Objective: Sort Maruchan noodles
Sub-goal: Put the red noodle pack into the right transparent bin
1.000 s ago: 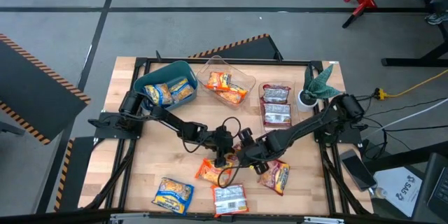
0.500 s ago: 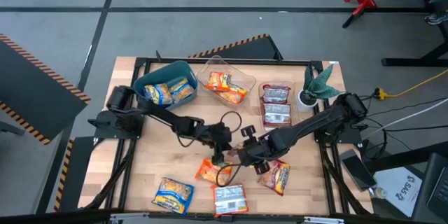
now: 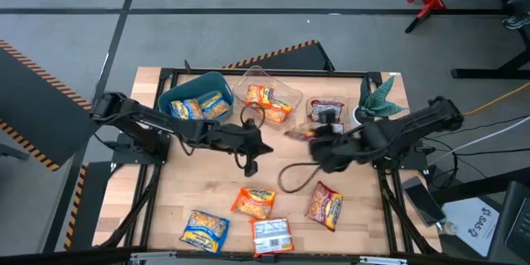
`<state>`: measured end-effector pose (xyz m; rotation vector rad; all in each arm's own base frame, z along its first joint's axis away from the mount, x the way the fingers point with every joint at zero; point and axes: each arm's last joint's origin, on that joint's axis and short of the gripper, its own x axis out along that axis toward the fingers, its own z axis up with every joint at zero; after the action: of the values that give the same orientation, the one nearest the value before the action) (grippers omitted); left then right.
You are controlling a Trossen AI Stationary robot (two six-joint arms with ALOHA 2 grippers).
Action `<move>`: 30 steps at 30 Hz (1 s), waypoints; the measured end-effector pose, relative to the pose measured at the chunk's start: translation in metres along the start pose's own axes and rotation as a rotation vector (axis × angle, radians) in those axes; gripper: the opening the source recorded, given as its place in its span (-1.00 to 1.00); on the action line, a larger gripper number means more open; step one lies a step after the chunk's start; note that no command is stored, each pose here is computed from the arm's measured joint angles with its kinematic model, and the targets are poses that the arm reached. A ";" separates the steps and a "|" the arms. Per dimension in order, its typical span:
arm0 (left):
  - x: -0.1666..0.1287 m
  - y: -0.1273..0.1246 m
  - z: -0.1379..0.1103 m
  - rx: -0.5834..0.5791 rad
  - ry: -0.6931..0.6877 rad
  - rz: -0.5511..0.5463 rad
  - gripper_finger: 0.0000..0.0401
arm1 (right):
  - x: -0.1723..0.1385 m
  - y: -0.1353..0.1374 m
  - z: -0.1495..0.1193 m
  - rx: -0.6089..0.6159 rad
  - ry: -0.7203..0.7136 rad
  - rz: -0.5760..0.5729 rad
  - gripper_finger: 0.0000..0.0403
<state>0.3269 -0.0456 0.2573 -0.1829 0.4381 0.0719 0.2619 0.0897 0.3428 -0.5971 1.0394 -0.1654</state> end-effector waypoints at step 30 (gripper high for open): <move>-0.008 0.018 0.004 -0.024 -0.071 0.387 -1.00 | 0.021 0.023 -0.169 -0.770 -0.112 0.014 -0.58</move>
<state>0.3197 -0.0274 0.2610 -0.1171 0.3970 0.4624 0.1259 0.0350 0.2529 -1.2765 0.9830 0.2970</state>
